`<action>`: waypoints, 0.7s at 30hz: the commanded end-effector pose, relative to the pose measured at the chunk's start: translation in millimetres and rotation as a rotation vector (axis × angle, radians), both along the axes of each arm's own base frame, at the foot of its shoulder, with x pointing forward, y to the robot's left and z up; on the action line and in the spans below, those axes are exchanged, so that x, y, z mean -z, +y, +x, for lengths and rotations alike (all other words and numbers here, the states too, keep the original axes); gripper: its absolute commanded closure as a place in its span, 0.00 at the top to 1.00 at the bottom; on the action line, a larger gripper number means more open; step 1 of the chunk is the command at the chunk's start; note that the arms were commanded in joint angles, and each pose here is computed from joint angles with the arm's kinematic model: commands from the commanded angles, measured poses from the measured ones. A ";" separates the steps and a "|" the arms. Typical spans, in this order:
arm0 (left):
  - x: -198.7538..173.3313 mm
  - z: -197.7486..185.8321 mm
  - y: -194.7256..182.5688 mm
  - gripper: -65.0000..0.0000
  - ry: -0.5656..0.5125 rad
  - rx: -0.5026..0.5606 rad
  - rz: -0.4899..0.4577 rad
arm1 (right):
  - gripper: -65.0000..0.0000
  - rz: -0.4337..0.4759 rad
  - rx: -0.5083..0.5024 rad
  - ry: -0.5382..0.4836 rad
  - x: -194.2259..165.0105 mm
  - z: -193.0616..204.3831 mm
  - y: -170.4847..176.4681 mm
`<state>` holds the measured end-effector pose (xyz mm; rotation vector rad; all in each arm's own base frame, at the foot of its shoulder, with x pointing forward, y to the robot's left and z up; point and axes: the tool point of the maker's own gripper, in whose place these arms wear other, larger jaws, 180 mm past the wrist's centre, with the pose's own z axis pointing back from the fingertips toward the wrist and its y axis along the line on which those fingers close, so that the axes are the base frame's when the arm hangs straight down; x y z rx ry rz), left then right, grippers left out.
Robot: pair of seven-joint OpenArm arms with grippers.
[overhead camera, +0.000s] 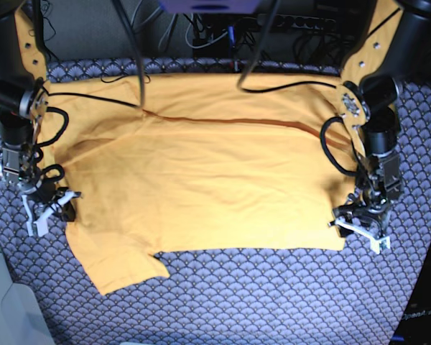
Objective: Fold the T-shirt properly
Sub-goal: 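Move both grippers down to the shirt's side edges near the hem, then grasp the hem-side edges of the shirt with both grippers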
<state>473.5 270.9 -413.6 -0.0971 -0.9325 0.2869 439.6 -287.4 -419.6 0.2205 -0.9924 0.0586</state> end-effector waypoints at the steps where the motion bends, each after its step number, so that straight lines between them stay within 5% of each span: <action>1: -23.0 18.7 2.6 0.61 -0.065 -0.003 -0.005 | 0.00 -0.007 0.009 -0.064 -23.4 15.2 -9.3; 21: 9.5 11.0 -32.9 0.60 -0.046 0.017 -0.092 | 0.00 -0.040 -0.036 -0.038 -17.4 12.3 -2.8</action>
